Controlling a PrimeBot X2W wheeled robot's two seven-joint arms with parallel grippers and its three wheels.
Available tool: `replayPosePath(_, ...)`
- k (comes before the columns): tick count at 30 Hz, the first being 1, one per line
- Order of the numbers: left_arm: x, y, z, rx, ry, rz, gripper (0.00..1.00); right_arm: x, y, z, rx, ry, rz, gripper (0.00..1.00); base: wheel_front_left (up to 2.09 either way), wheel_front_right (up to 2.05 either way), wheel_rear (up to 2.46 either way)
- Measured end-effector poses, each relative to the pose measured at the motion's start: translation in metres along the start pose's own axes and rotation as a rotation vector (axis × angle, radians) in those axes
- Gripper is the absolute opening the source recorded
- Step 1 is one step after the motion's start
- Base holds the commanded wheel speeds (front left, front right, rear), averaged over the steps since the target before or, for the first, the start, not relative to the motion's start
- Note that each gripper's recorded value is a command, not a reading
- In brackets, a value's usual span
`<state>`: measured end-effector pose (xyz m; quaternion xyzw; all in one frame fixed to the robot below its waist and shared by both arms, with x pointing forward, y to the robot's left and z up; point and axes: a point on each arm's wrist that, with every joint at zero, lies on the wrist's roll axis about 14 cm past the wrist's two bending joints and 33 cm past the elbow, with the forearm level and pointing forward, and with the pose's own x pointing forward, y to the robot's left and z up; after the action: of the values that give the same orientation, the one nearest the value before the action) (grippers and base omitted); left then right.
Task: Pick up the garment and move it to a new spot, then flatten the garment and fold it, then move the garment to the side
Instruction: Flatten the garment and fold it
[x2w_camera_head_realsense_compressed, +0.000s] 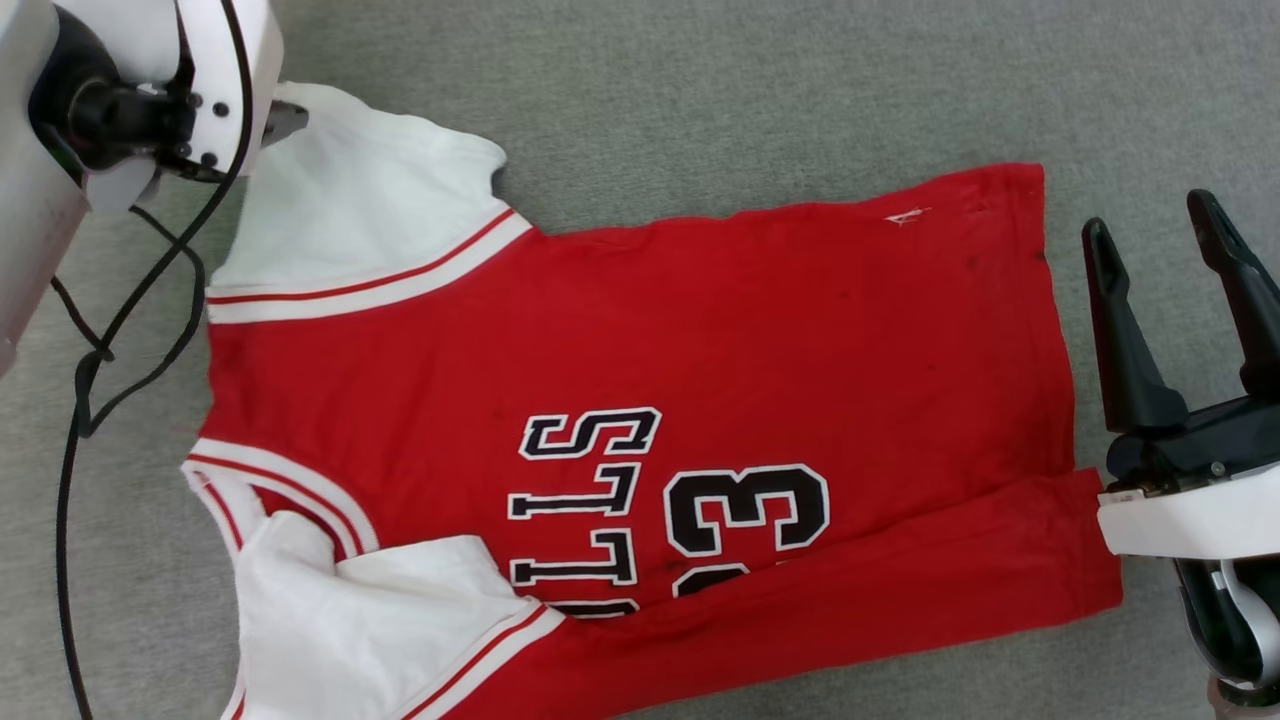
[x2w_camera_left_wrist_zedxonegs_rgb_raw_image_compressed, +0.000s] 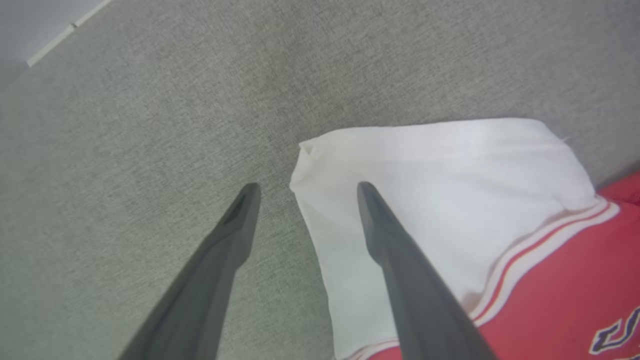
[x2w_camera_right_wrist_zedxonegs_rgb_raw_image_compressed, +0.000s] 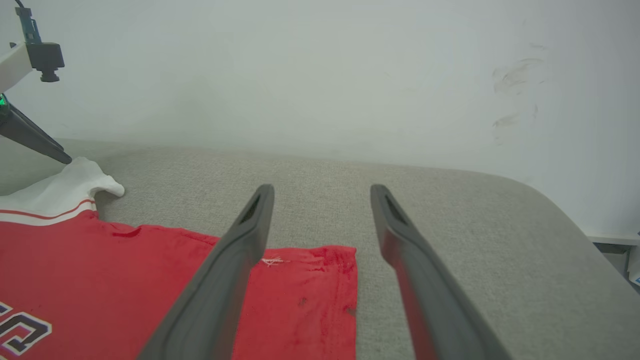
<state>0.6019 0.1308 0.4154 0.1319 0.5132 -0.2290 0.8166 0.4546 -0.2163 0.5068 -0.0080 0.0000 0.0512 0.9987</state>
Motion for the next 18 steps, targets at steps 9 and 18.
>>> replayPosePath(9, 0.029, -0.012, -0.03, -0.012, 0.102, -0.051, 0.0, 0.0, -0.01, -0.01, -0.009, 0.029, -0.022, 1.0, 0.0, 0.0, 0.0)
replayPosePath(18, 0.002, -0.019, -0.014, 0.052, -0.007, -0.034, 0.0, 0.018, -0.022, 0.031, -0.161, -0.004, 0.029, 1.0, 0.0, 0.0, 0.0)
